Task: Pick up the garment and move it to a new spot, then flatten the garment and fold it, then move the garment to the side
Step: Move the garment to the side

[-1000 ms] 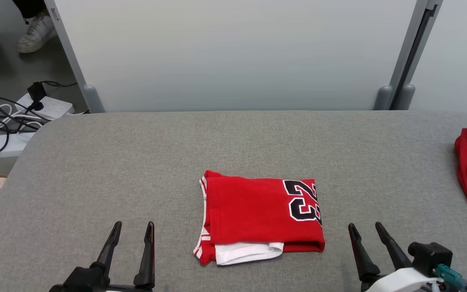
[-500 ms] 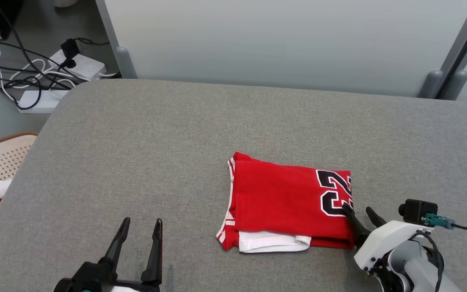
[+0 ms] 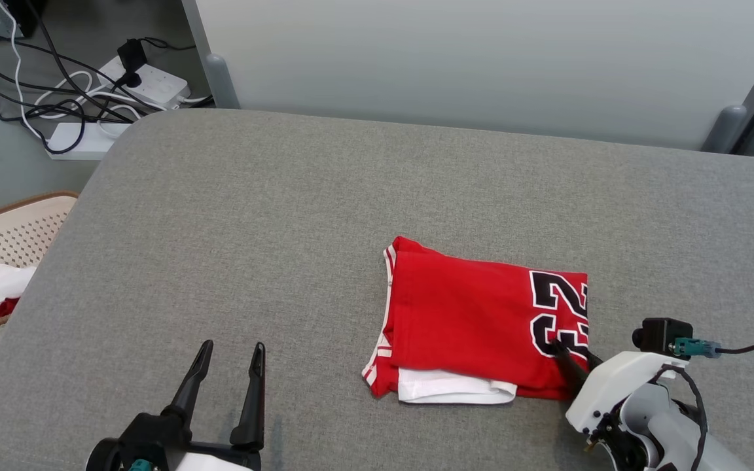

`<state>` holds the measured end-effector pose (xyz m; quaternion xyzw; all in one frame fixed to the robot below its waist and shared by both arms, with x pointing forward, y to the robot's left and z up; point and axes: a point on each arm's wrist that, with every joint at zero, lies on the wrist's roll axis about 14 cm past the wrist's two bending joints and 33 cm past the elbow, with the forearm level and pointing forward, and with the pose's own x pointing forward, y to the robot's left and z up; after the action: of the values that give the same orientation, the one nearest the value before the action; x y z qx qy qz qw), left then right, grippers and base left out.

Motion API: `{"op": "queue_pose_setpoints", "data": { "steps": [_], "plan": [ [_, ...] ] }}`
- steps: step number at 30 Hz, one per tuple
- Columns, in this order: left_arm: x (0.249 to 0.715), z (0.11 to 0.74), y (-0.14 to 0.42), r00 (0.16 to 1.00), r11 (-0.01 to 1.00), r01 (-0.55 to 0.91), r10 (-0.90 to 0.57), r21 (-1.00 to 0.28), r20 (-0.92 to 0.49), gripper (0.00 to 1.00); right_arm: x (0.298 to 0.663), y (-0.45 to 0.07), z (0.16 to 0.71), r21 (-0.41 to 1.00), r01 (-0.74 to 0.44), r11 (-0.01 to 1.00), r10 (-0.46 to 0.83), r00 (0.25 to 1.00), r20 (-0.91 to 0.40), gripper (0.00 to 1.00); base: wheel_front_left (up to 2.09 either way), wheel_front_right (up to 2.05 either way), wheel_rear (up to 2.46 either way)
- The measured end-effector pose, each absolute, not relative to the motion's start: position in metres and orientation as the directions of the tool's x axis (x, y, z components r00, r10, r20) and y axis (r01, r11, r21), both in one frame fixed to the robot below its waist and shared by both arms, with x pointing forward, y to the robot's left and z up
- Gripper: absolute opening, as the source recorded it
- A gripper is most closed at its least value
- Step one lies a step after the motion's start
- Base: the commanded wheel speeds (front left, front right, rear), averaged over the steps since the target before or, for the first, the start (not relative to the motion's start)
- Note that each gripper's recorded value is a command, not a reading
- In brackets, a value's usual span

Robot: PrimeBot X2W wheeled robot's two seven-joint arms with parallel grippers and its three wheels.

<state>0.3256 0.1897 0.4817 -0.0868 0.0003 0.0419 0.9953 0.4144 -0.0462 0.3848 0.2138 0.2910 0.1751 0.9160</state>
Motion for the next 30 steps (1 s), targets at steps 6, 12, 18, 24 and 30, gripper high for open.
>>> {"op": "queue_pose_setpoints", "data": {
  "steps": [6,12,18,24,30],
  "plan": [
    [0.325,0.483,0.189,0.997,0.982,-0.081,0.082,-0.173,-0.002,1.0,0.412,-0.048,0.387,0.427,-0.275,0.861,0.463,0.77,-0.439,0.0,0.0,0.0,0.0],
    [0.326,0.488,0.186,0.997,0.982,-0.068,0.072,-0.175,0.013,1.0,0.42,-0.049,0.405,0.365,-0.342,0.866,0.471,0.803,-0.366,0.0,0.0,0.0,0.0],
    [0.33,0.489,0.178,0.999,0.984,-0.039,0.043,-0.176,0.019,1.0,0.426,-0.062,0.417,0.305,-0.359,0.882,0.452,0.829,-0.33,0.0,0.0,0.0,0.0],
    [0.339,0.488,0.165,1.0,0.984,0.006,-0.003,-0.178,0.017,1.0,0.428,-0.082,0.421,0.277,-0.331,0.902,0.412,0.854,-0.319,0.0,0.0,0.0,0.0],
    [0.351,0.487,0.145,0.998,0.981,0.069,-0.068,-0.181,0.015,1.0,0.428,-0.107,0.429,0.278,-0.274,0.921,0.352,0.891,-0.287,0.0,0.0,0.0,0.0]
  ]
}}
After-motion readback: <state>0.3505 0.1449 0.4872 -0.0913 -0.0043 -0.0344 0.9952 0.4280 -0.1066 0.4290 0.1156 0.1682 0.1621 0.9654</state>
